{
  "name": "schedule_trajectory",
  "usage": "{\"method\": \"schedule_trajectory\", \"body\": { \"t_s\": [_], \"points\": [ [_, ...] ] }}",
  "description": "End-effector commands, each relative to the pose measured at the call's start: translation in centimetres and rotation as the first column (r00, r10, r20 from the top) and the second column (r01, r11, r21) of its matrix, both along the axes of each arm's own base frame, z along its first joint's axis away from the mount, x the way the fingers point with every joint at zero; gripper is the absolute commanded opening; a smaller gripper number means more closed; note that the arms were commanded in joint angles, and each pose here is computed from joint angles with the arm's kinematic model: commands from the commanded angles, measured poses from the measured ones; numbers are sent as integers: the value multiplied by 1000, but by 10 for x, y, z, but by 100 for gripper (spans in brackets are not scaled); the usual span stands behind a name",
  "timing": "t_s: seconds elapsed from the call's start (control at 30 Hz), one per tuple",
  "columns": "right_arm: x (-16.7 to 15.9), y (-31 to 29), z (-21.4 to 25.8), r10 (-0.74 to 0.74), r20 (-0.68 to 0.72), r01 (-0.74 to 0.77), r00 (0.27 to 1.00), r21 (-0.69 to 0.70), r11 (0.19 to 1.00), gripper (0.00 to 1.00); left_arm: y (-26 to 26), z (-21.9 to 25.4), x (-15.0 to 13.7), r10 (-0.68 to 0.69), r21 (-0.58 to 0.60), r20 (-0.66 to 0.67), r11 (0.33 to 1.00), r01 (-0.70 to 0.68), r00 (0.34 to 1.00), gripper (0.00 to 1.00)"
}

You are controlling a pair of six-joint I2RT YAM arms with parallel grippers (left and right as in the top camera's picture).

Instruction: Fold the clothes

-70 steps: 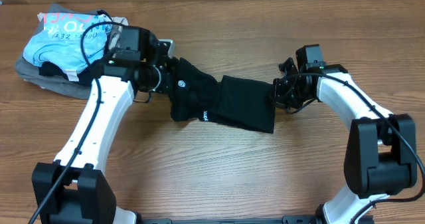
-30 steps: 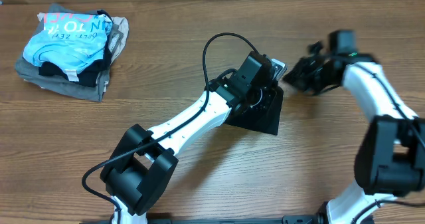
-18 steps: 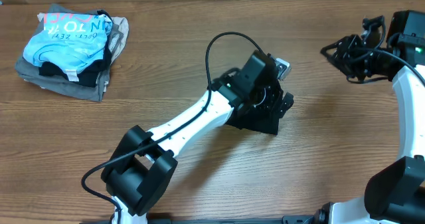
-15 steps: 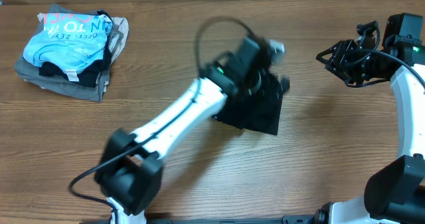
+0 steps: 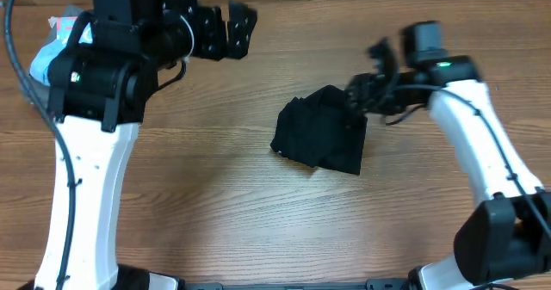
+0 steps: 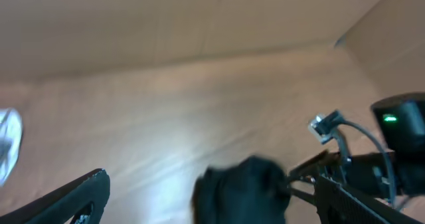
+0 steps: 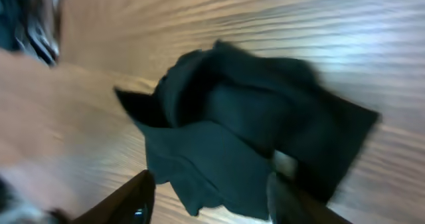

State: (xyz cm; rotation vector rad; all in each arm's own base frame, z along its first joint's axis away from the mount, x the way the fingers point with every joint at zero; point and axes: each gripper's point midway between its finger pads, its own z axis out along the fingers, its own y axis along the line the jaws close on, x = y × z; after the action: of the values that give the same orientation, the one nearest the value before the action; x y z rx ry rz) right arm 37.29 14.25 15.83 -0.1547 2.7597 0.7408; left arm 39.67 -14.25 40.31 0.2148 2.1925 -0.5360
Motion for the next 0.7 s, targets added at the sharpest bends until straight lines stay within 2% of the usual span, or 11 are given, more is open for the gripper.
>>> {"method": "schedule_trajectory", "body": {
  "t_s": [0.0, 0.2, 0.37, 0.57, 0.67],
  "points": [
    [-5, 18, -14, 121, 63, -109, 991, -176, 978, 61, 12, -44, 15, 15, 116, -88, 993, -5, 996, 100],
    [-9, 54, -29, 323, 124, -292, 938, -214, 932, 61, 15, -59, 13, 15, 159, -130, 987, 5, 991, 100],
    [-2, 61, -51, 348, 112, -318, 931, -220, 922, 61, 15, -61, 14, 8, 169, -132, 986, 15, 991, 100],
    [9, 66, -62, 381, 142, -343, 913, -234, 910, 69, 15, -62, 14, 4, 172, -134, 985, 19, 991, 100],
    [10, 66, -62, 381, 146, -342, 913, -233, 910, 67, 15, -63, 13, 4, 173, -139, 985, 20, 990, 100]
  ]
}}
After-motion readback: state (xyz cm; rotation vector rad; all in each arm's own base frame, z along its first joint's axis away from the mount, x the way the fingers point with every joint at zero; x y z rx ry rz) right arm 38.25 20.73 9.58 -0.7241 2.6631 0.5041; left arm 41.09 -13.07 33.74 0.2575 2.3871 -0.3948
